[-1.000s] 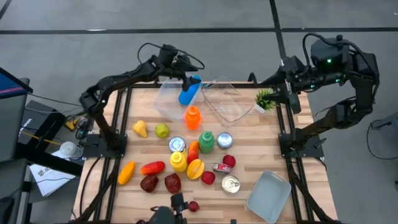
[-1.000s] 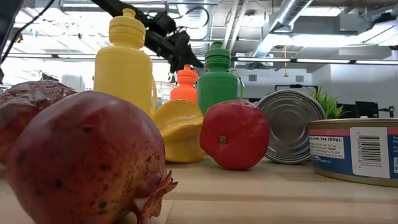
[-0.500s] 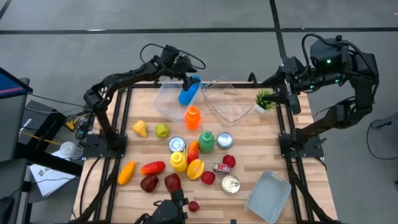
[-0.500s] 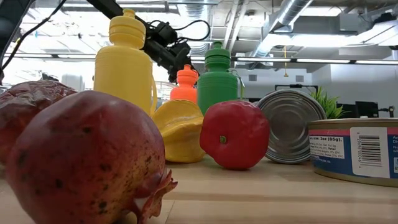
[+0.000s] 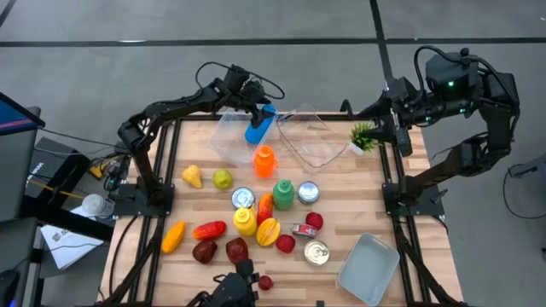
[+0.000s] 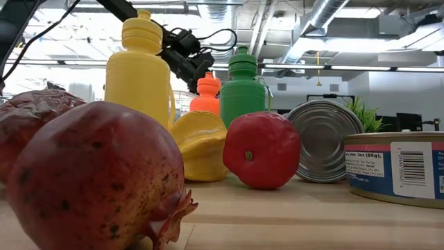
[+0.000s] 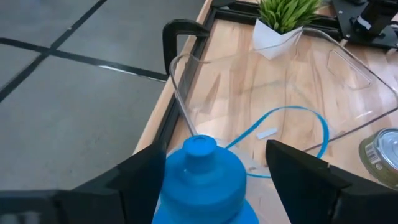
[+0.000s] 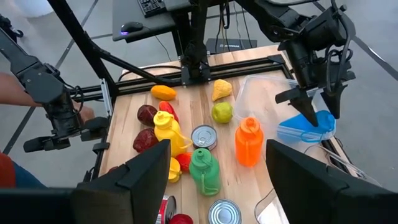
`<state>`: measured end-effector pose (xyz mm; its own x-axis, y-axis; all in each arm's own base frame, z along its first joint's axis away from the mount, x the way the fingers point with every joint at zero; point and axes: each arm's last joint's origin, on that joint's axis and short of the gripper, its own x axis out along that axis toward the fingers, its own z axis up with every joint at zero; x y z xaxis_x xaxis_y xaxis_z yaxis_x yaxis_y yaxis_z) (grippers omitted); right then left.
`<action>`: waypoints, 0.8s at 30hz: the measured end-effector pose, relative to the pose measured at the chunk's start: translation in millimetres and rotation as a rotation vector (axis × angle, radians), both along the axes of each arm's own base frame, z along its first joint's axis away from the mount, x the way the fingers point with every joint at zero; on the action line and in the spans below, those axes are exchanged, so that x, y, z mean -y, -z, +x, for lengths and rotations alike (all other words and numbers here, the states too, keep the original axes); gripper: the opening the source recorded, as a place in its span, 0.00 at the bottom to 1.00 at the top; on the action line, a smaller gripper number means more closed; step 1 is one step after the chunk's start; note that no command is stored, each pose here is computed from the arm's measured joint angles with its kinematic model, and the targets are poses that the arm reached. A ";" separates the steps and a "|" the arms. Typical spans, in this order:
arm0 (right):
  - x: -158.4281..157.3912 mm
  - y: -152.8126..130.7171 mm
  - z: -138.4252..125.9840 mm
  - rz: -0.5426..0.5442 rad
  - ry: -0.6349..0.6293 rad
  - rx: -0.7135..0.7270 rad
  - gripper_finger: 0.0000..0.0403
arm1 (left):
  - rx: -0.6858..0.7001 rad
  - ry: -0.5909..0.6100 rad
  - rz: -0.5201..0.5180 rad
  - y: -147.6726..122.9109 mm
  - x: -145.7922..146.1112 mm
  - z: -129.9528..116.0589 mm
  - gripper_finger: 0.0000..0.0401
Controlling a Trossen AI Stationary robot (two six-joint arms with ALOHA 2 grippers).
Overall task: Pick & Place Food Item
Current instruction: Put the blue water bottle into the left transparent bin
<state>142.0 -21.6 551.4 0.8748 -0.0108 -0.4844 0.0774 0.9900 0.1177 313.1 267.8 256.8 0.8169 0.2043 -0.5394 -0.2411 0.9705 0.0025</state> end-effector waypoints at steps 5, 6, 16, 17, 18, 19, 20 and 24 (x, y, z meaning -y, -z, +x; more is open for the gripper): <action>0.8 1.3 4.4 0.002 0.000 -0.009 0.63 | -0.006 -0.011 0.007 0.1 -0.4 -0.2 0.56; 1.0 1.6 5.5 0.002 0.000 -0.012 0.63 | -0.006 -0.012 0.007 0.1 -0.4 -0.2 0.54; 2.2 3.7 12.0 0.006 0.000 -0.029 0.63 | -0.011 -0.005 0.017 0.3 -0.3 -0.3 0.29; 2.2 3.7 11.9 0.005 0.000 -0.028 0.63 | -0.013 -0.001 0.022 0.3 -0.3 -0.3 0.26; 2.2 3.6 12.0 0.005 0.000 -0.028 0.63 | -0.013 0.000 0.024 0.3 -0.3 -0.3 0.24; 2.2 3.7 11.9 0.006 0.000 -0.028 0.63 | -0.013 0.000 0.024 0.3 -0.3 -0.3 0.22; 2.2 3.6 12.0 0.006 0.000 -0.028 0.63 | -0.013 0.000 0.024 0.3 -0.3 -0.3 0.20; 2.1 3.6 11.8 0.006 0.000 -0.028 0.63 | -0.013 0.001 0.024 0.3 -0.3 -0.3 0.12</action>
<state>153.8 -23.8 547.8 0.8610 -0.0079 -0.5086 0.0806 0.9894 0.1210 312.9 268.1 256.6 0.8102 0.2169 -0.5446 -0.2400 0.9703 0.0293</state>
